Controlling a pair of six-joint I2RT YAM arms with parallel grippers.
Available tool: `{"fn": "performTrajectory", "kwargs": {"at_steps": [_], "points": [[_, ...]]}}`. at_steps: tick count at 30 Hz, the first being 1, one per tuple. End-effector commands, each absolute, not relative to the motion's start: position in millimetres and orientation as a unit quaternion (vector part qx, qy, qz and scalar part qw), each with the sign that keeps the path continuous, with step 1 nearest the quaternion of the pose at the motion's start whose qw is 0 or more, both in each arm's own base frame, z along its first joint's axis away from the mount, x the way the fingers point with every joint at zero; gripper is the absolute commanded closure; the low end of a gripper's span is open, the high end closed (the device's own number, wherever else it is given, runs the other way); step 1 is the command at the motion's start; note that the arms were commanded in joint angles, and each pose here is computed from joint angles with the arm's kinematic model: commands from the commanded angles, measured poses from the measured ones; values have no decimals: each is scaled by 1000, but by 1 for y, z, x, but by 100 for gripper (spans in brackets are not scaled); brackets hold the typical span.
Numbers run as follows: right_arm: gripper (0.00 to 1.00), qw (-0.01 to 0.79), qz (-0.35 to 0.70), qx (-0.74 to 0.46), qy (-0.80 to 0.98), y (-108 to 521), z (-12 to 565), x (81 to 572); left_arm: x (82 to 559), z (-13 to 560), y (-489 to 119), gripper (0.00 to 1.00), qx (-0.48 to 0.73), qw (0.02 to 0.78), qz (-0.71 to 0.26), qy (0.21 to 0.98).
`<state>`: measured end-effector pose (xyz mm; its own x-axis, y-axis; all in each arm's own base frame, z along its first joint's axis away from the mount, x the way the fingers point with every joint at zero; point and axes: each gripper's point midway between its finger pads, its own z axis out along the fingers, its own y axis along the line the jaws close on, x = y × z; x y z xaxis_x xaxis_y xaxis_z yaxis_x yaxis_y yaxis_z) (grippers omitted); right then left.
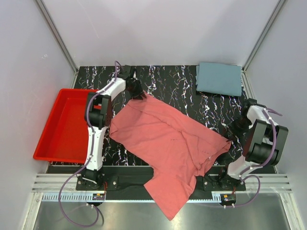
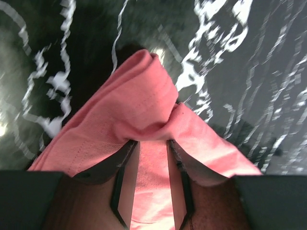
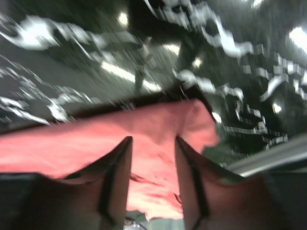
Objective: Fold and stack the t-shirts
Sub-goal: Fold the tshirt
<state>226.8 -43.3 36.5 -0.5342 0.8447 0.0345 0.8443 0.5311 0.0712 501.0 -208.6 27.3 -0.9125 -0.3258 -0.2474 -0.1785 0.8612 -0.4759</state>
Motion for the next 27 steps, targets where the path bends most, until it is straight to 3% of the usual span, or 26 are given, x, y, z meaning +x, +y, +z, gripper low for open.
{"fn": "performTrajectory", "kwargs": {"at_steps": [1, 6, 9, 13, 14, 15, 16, 19, 22, 25, 27], "points": [[55, 73, 32, 485, 871, -69, 43, 273, 517, 13, -218, 65, -152, 153, -268, 939], [90, 109, 29, 481, 869, -90, 43, 321, 542, 18, -219, 65, -183, 164, -301, 922], [100, 133, 28, 475, 870, -104, 48, 352, 560, 26, -218, 66, -198, 179, -316, 910], [100, 115, 37, 468, 876, -106, 56, 369, 578, 33, -219, 67, -209, 192, -336, 898], [97, 110, 42, 470, 875, -102, 61, 365, 581, 37, -220, 67, -210, 196, -341, 895], [69, 99, 43, 469, 876, -98, 64, 357, 582, 42, -220, 67, -206, 201, -346, 893], [57, 111, 43, 466, 877, -97, 77, 352, 582, 46, -221, 67, -204, 203, -348, 892], [40, 105, 39, 454, 884, -91, 91, 321, 576, 50, -223, 66, -199, 205, -356, 890], [28, 74, 62, 459, 883, -73, 90, 287, 572, 48, -221, 66, -197, 203, -354, 892], [27, 65, 78, 466, 879, -56, 83, 261, 568, 44, -221, 67, -194, 197, -353, 894], [31, 48, 81, 474, 876, -47, 70, 244, 568, 44, -222, 67, -193, 195, -355, 894]]}}
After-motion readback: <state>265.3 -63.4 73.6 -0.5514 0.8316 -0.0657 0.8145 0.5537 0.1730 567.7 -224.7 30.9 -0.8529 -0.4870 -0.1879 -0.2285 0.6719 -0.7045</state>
